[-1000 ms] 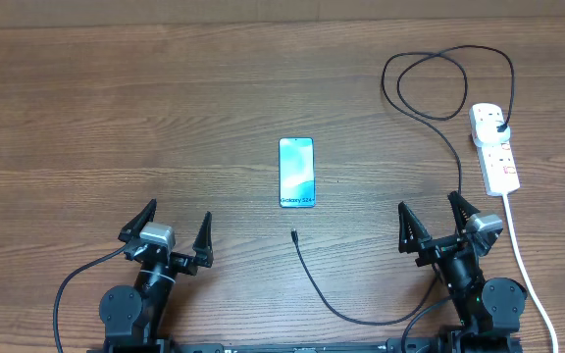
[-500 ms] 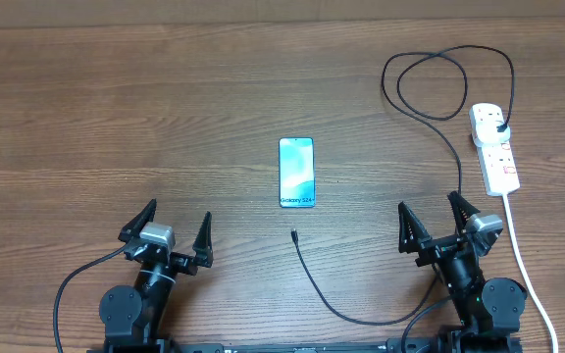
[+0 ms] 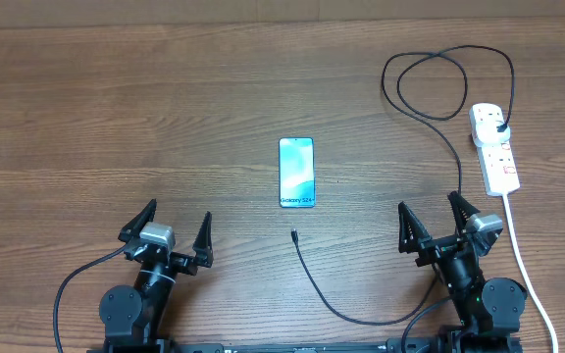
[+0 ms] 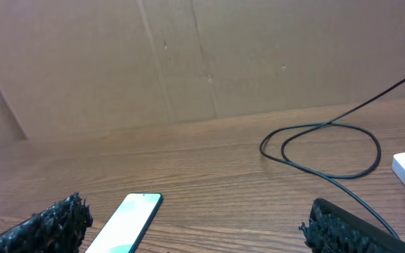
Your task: Plug charger to phone and switch on socket
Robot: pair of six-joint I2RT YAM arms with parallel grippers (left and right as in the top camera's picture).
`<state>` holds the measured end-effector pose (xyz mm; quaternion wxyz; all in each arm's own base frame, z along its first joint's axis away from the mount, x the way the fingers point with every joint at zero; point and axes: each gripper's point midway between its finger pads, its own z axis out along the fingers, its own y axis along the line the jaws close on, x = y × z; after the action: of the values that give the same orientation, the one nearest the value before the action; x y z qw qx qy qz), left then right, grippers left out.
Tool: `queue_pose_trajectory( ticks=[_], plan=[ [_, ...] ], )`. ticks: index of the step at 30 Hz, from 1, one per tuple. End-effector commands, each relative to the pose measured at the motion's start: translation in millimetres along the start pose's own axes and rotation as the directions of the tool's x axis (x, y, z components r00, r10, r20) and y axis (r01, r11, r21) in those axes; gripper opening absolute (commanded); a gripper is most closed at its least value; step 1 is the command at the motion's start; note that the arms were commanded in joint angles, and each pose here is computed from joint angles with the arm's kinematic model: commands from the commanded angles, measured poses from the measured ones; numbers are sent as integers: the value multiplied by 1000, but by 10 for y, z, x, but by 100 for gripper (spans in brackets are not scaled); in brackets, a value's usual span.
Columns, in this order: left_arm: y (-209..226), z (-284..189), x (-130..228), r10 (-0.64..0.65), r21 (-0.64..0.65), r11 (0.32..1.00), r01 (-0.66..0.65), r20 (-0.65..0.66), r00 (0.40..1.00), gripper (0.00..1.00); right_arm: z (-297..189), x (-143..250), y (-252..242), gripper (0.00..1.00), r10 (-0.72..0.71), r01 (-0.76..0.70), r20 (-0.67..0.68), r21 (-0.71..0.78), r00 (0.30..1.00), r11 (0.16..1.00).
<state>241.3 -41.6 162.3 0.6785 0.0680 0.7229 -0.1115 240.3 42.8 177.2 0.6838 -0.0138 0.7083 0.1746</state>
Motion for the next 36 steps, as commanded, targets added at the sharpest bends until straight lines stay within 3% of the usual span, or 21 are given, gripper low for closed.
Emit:
queue_pose_trajectory(
  ticks=[1,29,33,36],
  plan=[
    [20,-5,-8,-5,-9,1000,5,8,1000,100,-1,10,-14,100,-6,6,6,3,1000,1000],
    [90,-10,-83,39,-52,998,-37,36,999,99,-1,10,-14,100,-6,6,6,3,1000,1000],
    [-120,-44,-227,45,60,997,-49,57,997,100,-1,10,-14,100,-6,6,6,3,1000,1000],
    [-125,-101,-347,39,49,998,-41,40,998,100,-1,10,-14,100,-6,6,6,3,1000,1000]
  ],
)
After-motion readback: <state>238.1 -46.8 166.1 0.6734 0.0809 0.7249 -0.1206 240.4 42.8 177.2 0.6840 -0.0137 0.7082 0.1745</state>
